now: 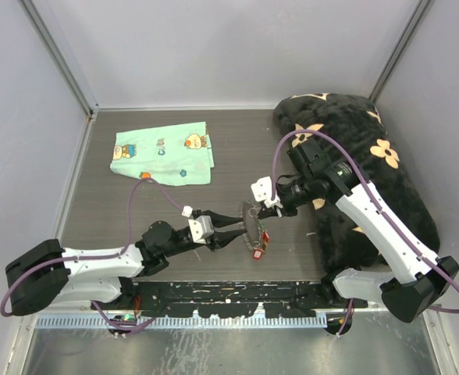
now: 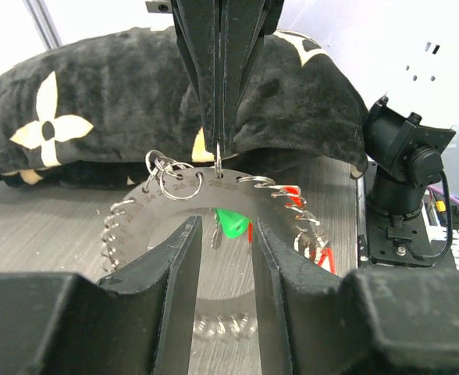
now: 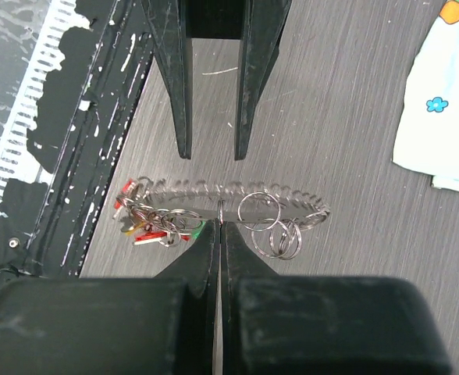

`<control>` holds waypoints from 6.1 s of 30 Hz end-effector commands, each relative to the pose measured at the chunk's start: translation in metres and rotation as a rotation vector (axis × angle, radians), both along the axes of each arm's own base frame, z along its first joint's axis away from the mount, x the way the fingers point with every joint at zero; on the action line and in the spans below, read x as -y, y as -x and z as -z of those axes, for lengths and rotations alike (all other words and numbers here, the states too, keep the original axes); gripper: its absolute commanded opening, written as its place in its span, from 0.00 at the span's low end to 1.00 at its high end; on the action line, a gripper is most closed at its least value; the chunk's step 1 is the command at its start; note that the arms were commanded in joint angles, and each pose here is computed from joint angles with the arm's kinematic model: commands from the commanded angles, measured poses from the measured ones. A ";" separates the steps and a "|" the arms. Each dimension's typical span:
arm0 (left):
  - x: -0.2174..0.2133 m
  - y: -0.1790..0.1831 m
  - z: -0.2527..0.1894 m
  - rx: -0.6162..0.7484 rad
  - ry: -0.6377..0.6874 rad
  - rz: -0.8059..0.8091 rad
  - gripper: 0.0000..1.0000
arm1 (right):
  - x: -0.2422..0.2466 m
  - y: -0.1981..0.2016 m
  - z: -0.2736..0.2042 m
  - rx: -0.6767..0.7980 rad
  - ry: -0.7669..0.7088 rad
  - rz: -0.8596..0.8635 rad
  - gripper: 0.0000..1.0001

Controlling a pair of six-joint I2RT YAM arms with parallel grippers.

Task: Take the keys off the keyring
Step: Remove the key from the keyring.

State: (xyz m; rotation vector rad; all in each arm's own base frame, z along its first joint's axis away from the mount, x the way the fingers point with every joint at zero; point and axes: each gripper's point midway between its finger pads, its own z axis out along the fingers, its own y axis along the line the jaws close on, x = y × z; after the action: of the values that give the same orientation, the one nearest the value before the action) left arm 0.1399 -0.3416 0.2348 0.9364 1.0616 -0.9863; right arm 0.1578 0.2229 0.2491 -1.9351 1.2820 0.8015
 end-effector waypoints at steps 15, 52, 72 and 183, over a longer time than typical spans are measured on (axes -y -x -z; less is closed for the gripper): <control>0.018 -0.011 -0.052 0.042 0.197 -0.020 0.29 | -0.006 -0.001 -0.010 0.012 -0.022 -0.002 0.01; 0.022 -0.013 -0.043 0.057 0.207 -0.023 0.00 | -0.009 0.006 -0.012 -0.033 -0.045 -0.019 0.18; -0.006 0.004 -0.061 0.129 0.201 -0.015 0.00 | 0.005 -0.012 0.005 -0.386 -0.351 0.207 0.49; -0.004 0.004 -0.045 0.135 0.084 -0.004 0.00 | -0.014 0.021 0.017 -0.612 -0.421 0.091 0.13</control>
State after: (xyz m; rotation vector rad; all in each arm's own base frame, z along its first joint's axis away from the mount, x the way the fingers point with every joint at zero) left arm 0.1305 -0.3417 0.2443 0.9995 0.9998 -0.9686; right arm 0.1379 0.2355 0.2256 -1.3027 1.4245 1.5666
